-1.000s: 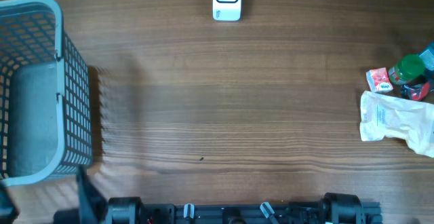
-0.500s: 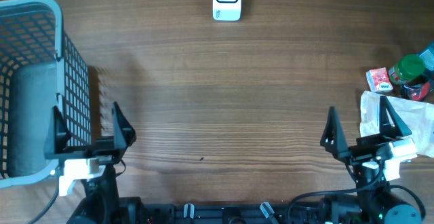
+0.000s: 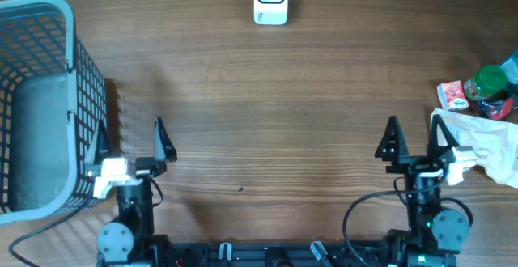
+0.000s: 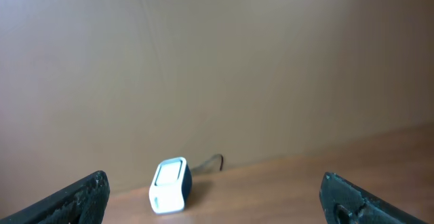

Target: Scan the item barcode

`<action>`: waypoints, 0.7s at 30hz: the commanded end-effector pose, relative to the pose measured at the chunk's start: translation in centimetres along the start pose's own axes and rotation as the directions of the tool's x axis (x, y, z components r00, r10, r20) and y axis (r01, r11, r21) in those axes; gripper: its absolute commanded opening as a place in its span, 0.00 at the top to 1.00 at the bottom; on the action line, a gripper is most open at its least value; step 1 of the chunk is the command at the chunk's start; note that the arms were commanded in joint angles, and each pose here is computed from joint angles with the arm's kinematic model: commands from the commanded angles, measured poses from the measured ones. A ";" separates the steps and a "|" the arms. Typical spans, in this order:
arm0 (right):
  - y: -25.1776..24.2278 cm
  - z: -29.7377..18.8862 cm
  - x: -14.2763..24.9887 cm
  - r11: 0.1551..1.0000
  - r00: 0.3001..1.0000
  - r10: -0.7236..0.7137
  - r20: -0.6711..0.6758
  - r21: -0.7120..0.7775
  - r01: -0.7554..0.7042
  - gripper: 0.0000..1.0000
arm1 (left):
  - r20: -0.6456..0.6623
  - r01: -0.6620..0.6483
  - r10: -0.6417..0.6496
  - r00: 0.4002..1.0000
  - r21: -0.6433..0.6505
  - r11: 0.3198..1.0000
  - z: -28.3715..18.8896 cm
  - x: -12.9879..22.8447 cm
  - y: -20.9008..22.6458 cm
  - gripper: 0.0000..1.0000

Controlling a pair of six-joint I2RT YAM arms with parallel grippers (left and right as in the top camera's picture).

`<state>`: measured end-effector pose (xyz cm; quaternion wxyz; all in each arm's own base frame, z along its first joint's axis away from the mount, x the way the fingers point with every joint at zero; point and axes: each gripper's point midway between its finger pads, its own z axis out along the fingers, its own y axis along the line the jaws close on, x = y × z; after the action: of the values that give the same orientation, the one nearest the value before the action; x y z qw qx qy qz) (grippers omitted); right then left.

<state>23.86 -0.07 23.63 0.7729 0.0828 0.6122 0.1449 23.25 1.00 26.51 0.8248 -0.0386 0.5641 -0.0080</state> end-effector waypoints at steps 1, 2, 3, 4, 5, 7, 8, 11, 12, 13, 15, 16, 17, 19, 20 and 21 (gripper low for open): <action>-1.0 -0.1 1.5 0.999 0.999 0.016 -0.048 0.041 -0.014 0.00 | -0.098 0.008 -0.013 0.995 -0.049 0.999 -0.2 2.5 0.9 0.00; -1.2 -0.1 2.0 0.999 0.998 0.020 -0.067 0.049 -0.017 0.00 | -0.137 0.004 -0.011 0.991 -0.052 0.999 -0.3 3.5 0.9 0.00; -1.4 -0.2 2.6 0.998 0.995 0.027 -0.092 0.059 -0.021 0.00 | -0.184 0.003 -0.013 0.983 -0.054 0.999 -0.5 4.6 1.0 0.00; -1.6 -0.3 3.3 0.997 0.992 0.033 -0.120 0.070 -0.025 0.00 | -0.221 0.007 -0.019 0.975 -0.059 0.998 -0.7 5.5 1.1 0.00; -1.9 -0.4 4.0 0.996 0.989 0.039 -0.146 0.081 -0.027 0.00 | -0.237 0.005 -0.019 0.971 -0.060 0.998 -0.8 5.9 1.1 0.00; -2.4 -0.7 5.5 0.994 0.978 0.052 -0.203 0.108 -0.030 0.00 | -0.267 0.001 -0.018 0.964 -0.061 0.998 -1.0 6.7 1.1 0.00; -2.5 -0.7 5.6 0.993 0.977 0.050 -0.208 0.111 -0.028 0.00 | -0.278 0.000 -0.017 0.960 -0.062 0.998 -1.1 6.9 1.2 0.00; -2.5 -0.7 5.8 0.991 0.973 0.083 -0.213 0.117 -0.059 0.00 | -0.335 -0.007 -0.015 0.942 -0.066 0.998 -1.5 8.3 1.3 0.00; -2.5 -0.7 5.8 0.991 0.973 0.081 -0.216 0.119 -0.056 0.00 | -0.352 -0.009 -0.015 0.936 -0.066 0.998 -1.7 8.7 1.3 0.00; -2.6 -0.7 6.0 0.991 0.971 0.083 -0.222 0.124 -0.057 0.00 | -0.376 -0.012 -0.015 0.927 -0.068 0.998 -1.9 9.3 1.3 0.00; -2.7 -0.7 6.3 0.990 0.968 0.087 -0.233 0.129 -0.058 0.00 | -0.396 -0.014 -0.014 0.918 -0.068 0.998 -2.1 9.8 1.4 0.00; -2.8 -0.7 6.4 0.990 0.967 0.089 -0.237 0.131 -0.059 0.00 | -0.401 -0.015 -0.014 0.916 -0.069 0.998 -2.2 9.9 1.4 0.00; -2.8 -0.7 6.5 0.989 0.966 0.090 -0.241 0.133 -0.059 0.00 | -0.406 -0.016 -0.014 0.914 -0.069 0.998 -2.2 10.1 1.4 0.00; -2.9 -0.7 6.6 0.989 0.965 0.091 -0.246 0.135 -0.059 0.00 | -0.408 -0.016 -0.014 0.913 -0.069 0.997 -2.2 10.1 1.4 0.00; -2.9 -0.7 6.7 0.989 0.964 0.092 -0.248 0.136 -0.060 0.00 | -0.409 -0.016 -0.014 0.912 -0.069 0.997 -2.2 10.1 1.4 0.00; -2.9 -0.7 6.7 0.989 0.964 0.092 -0.249 0.136 -0.059 0.00 | -0.409 -0.016 -0.014 0.912 -0.069 0.997 -2.2 10.1 1.4 0.00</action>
<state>24.88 -0.22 16.59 0.6763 0.1233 0.7108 0.1491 24.83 1.60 16.07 0.6849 -0.0580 0.7263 0.0069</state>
